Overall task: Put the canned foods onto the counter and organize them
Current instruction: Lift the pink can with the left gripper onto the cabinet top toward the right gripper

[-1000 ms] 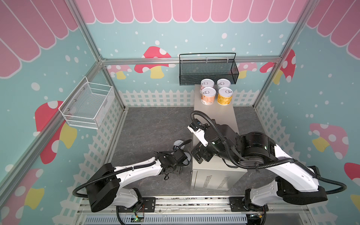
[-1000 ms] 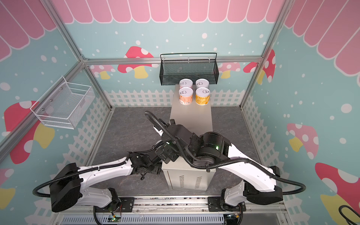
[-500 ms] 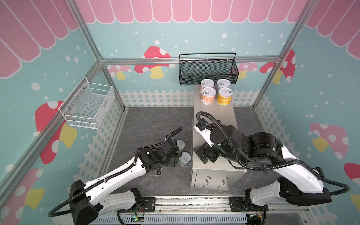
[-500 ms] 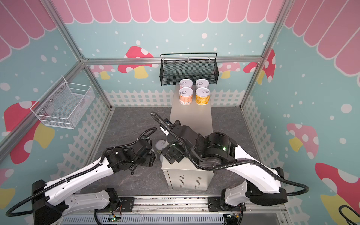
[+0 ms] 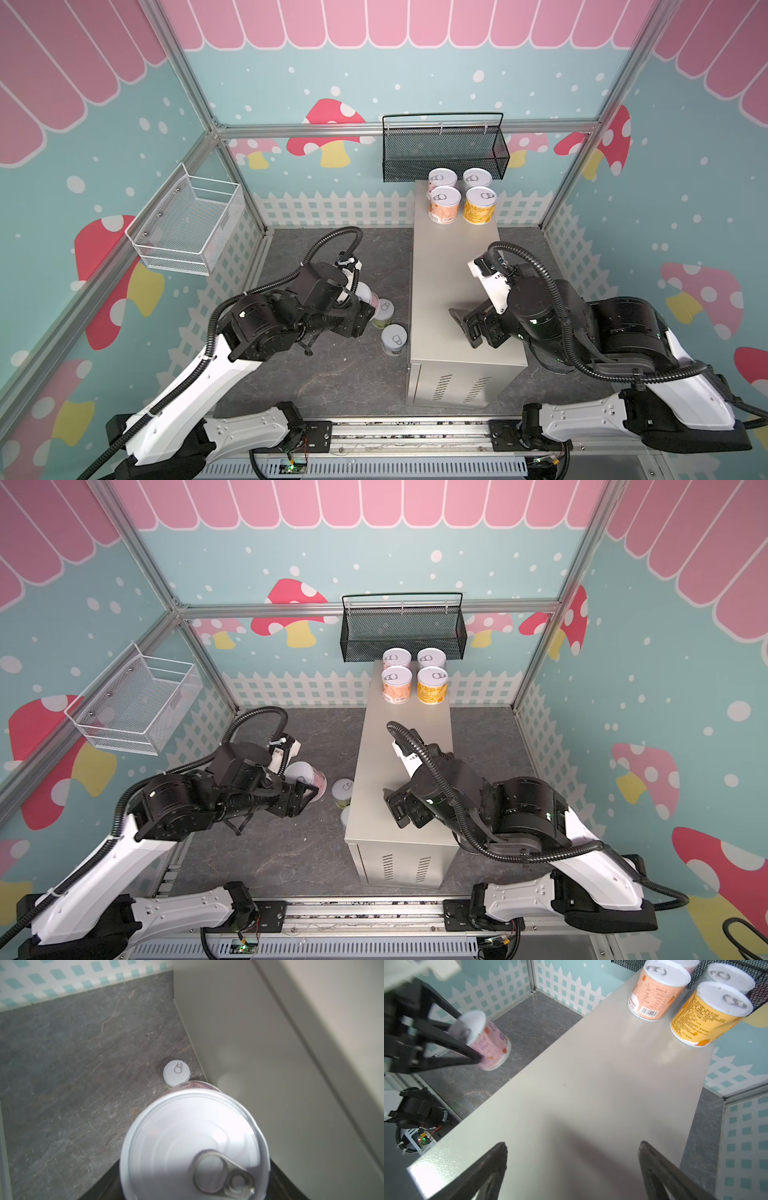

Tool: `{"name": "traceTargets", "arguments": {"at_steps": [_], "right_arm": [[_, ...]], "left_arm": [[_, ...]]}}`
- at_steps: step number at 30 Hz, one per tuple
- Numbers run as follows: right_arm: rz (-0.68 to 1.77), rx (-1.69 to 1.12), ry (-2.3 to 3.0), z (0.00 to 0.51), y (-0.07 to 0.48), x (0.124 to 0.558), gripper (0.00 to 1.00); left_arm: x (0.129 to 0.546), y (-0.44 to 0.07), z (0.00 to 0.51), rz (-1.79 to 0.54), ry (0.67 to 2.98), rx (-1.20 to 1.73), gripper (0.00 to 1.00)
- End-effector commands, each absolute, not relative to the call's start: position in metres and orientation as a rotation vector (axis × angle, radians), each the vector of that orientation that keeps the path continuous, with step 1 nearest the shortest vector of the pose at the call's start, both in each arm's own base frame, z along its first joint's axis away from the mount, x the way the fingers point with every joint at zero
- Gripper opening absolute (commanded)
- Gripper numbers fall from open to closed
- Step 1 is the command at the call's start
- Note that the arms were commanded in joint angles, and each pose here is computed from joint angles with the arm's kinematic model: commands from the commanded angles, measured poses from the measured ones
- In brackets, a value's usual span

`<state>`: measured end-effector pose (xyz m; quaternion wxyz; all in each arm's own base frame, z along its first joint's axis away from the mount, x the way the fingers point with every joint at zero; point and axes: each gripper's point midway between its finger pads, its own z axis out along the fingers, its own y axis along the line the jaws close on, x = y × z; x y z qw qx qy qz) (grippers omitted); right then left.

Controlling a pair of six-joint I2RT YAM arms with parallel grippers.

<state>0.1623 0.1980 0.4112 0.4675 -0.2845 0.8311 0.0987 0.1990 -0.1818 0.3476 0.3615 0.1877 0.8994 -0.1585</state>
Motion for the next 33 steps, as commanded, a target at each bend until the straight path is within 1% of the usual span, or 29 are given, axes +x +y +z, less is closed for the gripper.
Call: {"name": "traceTargets", "arguments": {"at_steps": [1, 4, 8, 14, 27, 33], "right_arm": [[0.207, -0.603, 2.055, 0.407, 0.179, 0.165, 1.0], [0.228, -0.538, 2.054, 0.406, 0.164, 0.163, 0.99], [0.247, -0.519, 2.075, 0.395, 0.154, 0.159, 1.0], [0.275, -0.492, 2.086, 0.387, 0.143, 0.154, 1.0], [0.272, -0.493, 2.095, 0.378, 0.136, 0.151, 1.0], [0.283, -0.488, 2.088, 0.38, 0.134, 0.151, 1.0]], "left_arm": [[0.191, -0.192, 0.378, -0.487, 2.258, 0.6, 0.44], [0.189, -0.203, 0.401, -0.534, 2.22, 0.653, 0.44], [0.19, -0.216, 0.424, -0.555, 2.178, 0.712, 0.44], [0.193, -0.238, 0.436, -0.566, 2.161, 0.786, 0.44], [0.196, -0.289, 0.425, -0.552, 2.181, 0.926, 0.46], [0.201, -0.306, 0.417, -0.541, 2.192, 0.962, 0.52]]}}
